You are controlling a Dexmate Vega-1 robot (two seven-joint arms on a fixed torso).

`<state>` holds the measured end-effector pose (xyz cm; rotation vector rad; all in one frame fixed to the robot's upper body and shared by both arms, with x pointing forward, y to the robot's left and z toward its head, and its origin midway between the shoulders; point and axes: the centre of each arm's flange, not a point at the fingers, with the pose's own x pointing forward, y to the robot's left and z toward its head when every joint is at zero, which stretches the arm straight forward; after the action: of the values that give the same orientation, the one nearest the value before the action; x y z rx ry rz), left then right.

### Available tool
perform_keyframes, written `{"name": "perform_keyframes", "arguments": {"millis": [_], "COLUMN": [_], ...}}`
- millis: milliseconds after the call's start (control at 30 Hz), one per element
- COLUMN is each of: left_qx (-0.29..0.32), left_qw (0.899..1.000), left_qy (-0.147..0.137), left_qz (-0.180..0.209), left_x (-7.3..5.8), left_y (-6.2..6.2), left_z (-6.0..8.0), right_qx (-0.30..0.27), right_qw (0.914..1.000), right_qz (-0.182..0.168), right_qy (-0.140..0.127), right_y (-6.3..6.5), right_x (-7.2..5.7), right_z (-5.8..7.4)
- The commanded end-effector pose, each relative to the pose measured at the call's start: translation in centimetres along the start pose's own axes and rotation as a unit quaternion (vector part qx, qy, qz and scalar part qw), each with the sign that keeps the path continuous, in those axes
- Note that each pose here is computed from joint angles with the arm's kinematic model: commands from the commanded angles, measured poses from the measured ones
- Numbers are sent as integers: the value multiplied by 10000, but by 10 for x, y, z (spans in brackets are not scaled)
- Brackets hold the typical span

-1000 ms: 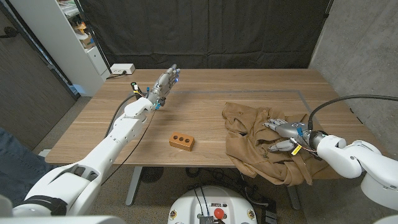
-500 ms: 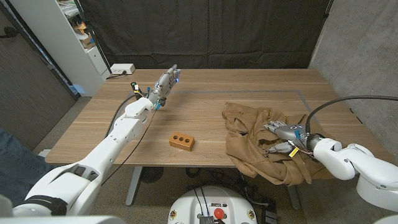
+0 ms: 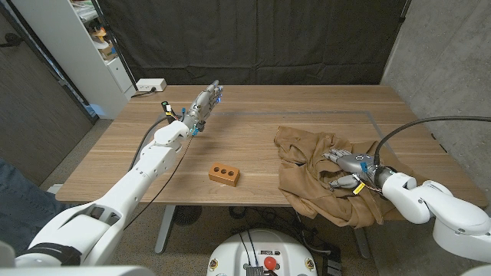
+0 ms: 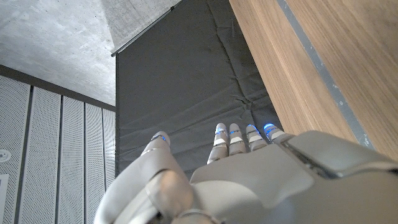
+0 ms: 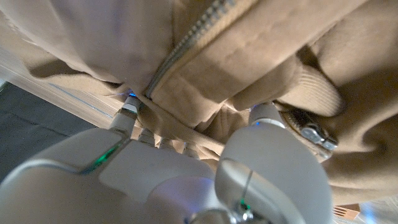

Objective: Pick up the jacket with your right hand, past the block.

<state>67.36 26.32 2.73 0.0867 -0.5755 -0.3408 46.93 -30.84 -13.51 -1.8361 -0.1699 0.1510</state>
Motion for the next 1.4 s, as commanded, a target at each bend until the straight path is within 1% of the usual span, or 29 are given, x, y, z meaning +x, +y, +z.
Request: {"name": "perform_keyframes", "arguments": {"millis": [33, 300, 500, 600, 700, 767, 967, 1233, 1400], "left_qx": [-8, -21, -16, -11, -9, -6, -24, -55, -67], "left_qw": [10000, 10000, 10000, 10000, 10000, 10000, 10000, 10000, 9999], "left_qy": [0, 3, 2, 2, 1, 5, -3, -35, -50], "left_qz": [24, 59, 68, 81, 92, 92, 88, 71, 80], "left_x": [-5, -9, -10, -11, -12, -13, -13, -12, -11], "left_y": [1, 1, 0, -1, -2, -3, -5, -5, -3], "left_z": [0, -1, 0, 0, 0, 0, 0, 0, 1], "right_qx": [82, -18, -145, -138, -125, -59, 155, 266, 279], "right_qw": [9998, 9998, 9994, 9990, 9971, 9955, 9901, 9843, 9801], "right_qz": [-16, -4, -167, -337, -698, -905, -1375, -1738, -1965], "right_qy": [172, 191, 253, 262, 271, 279, 225, 134, 102], "right_y": [30, 44, 56, 59, 60, 57, 42, 19, 3], "right_x": [18, 34, 42, 42, 39, 36, 28, 22, 15], "right_z": [-5, -9, -12, -12, -11, -11, -16, -18, -21]}}
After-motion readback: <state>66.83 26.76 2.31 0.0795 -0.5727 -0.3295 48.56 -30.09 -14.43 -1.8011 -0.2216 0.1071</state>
